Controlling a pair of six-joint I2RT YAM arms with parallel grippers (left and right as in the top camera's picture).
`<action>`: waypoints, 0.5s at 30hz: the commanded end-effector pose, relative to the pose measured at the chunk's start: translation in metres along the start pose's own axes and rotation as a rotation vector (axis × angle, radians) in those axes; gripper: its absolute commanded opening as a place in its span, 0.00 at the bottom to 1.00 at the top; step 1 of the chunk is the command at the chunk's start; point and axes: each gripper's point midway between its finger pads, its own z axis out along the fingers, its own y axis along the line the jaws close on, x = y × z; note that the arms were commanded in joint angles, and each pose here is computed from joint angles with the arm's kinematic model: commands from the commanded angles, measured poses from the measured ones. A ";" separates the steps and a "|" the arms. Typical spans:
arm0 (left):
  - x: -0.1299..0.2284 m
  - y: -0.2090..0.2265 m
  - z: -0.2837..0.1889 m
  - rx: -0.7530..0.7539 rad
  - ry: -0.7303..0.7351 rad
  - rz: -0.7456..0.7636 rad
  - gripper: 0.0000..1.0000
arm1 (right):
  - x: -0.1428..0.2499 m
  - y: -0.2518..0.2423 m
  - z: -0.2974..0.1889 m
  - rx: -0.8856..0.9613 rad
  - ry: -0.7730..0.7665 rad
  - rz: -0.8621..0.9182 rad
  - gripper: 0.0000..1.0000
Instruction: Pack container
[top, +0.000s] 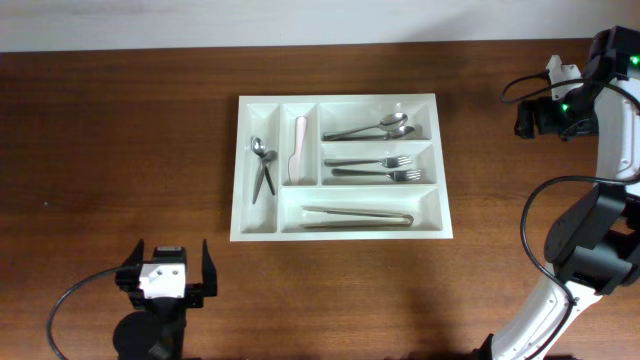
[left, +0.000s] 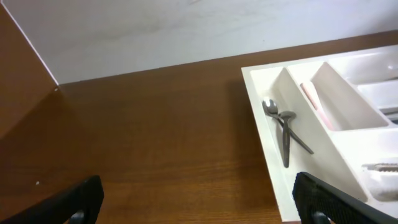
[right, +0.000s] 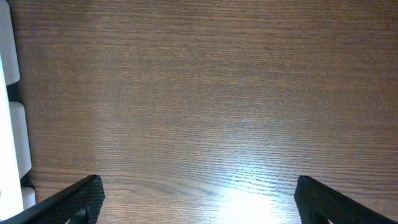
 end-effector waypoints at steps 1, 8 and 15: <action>0.010 -0.005 0.006 0.022 0.002 0.042 0.99 | 0.001 0.001 0.004 -0.011 0.006 -0.007 0.98; 0.018 -0.011 0.024 0.027 -0.073 0.023 0.99 | 0.001 0.001 0.004 -0.011 0.006 -0.007 0.99; 0.015 -0.011 0.029 0.020 -0.127 -0.005 0.99 | 0.001 0.001 0.004 -0.011 0.006 -0.007 0.99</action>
